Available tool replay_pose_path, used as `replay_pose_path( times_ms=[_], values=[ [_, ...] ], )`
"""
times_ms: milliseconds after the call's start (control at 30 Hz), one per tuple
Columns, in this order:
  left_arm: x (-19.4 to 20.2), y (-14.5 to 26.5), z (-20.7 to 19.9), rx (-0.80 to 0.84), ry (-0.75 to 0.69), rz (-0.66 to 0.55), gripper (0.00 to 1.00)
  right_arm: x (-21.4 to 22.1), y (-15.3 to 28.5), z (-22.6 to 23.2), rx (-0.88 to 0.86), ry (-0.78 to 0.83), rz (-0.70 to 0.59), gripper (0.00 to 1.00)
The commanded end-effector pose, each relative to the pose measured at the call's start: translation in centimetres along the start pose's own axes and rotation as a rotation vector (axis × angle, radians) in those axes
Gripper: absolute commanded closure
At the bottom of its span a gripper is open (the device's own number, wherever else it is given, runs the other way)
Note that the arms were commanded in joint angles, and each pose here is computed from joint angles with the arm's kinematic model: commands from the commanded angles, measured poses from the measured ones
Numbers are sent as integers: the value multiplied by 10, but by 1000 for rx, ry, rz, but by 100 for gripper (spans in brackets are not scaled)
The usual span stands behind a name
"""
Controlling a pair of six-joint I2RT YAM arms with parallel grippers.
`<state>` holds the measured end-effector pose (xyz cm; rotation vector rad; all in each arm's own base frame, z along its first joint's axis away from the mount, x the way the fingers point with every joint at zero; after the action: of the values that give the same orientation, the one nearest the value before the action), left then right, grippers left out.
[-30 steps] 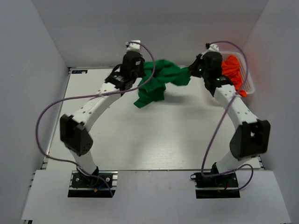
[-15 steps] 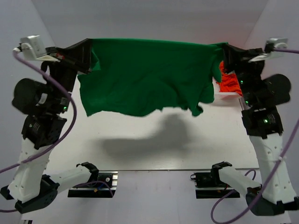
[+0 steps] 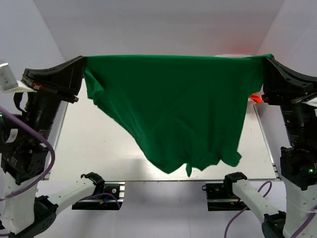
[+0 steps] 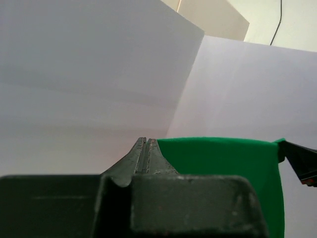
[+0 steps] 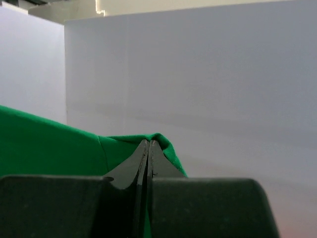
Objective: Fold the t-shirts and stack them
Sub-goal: Flatten out the tshirt
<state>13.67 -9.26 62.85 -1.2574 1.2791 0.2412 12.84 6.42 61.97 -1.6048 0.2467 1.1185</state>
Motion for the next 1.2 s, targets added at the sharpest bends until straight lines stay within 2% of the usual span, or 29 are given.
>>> replay_pose_path(
  times_ms=[0,100,133,200,233,267,300,333,400,433,467,500,533,600,633,667,700,767,800,867,900,967,1000,1033,1100,1167],
  values=[
    [3,0,16,-102,-3,-17,100,12,-11,-16,60,43,3,100],
    [40,-15,36,-218,-21,59,100,47,-23,-25,67,14,71,100],
    [52,-18,42,-253,-29,82,100,81,-32,-36,87,-2,139,100],
    [96,-27,66,-386,-50,162,100,101,-39,-43,101,-24,165,100],
    [109,-28,78,-470,-61,173,100,134,-44,-53,126,-39,230,100],
    [146,-32,91,-529,-82,247,100,156,-53,-60,135,-50,258,100],
    [164,-33,102,-597,-98,273,100,188,-58,-68,151,-74,318,100],
    [180,-31,117,-692,-137,294,100,203,-61,-72,157,-86,342,100],
    [235,-38,139,-797,-199,386,100,264,-69,-86,174,-126,448,100],
    [251,-40,150,-829,-226,418,100,280,-71,-90,181,-147,475,100],
    [271,-42,158,-849,-239,455,100,328,-76,-101,195,-175,564,100],
    [288,-46,171,-866,-256,491,100,343,-77,-104,198,-187,593,100],
    [335,-50,187,-873,-266,586,100,357,-79,-108,206,-200,614,100],
    [368,-57,219,-927,-243,657,100,418,-84,-125,239,-222,711,100],
    [373,-70,231,-944,-228,655,100,432,-85,-129,248,-213,735,100],
    [421,-61,256,-982,-260,776,100,449,-102,-138,246,-202,737,100],
    [432,-61,278,-1016,-242,799,100,491,-90,-151,293,-192,826,100],
    [439,-86,298,-1008,-212,772,100,527,-100,-167,300,-141,859,100],
    [474,-83,312,-980,-198,835,100,559,-107,-178,309,-131,884,100],
    [481,-103,325,-933,-191,810,98,575,-112,-185,293,-104,888,96],
    [498,-109,336,-902,-172,828,67,590,-119,-187,267,-113,867,64],
    [507,-115,345,-878,-148,836,20,595,-123,-185,234,-130,848,36],
    [500,-125,348,-858,-129,825,0,592,-132,-183,214,-135,826,23],
    [503,-127,349,-848,-122,831,0,593,-134,-181,198,-146,823,10],
    [502,-125,356,-840,-94,837,0,581,-144,-172,154,-161,796,10],
    [481,-127,350,-828,-73,824,0,567,-147,-165,131,-182,806,10]
  ],
)
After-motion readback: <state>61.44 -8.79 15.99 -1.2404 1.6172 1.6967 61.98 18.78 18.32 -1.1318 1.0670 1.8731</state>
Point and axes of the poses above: each gripper's point midway between its finger pads, its own y axis back along the fingers, its own z axis along the line the jaws close on, x = y × z, the point moved 4 cm from there along y, back along the fingers, and after that the axes turned 8 degrees about -y, right-handed, at the moved point
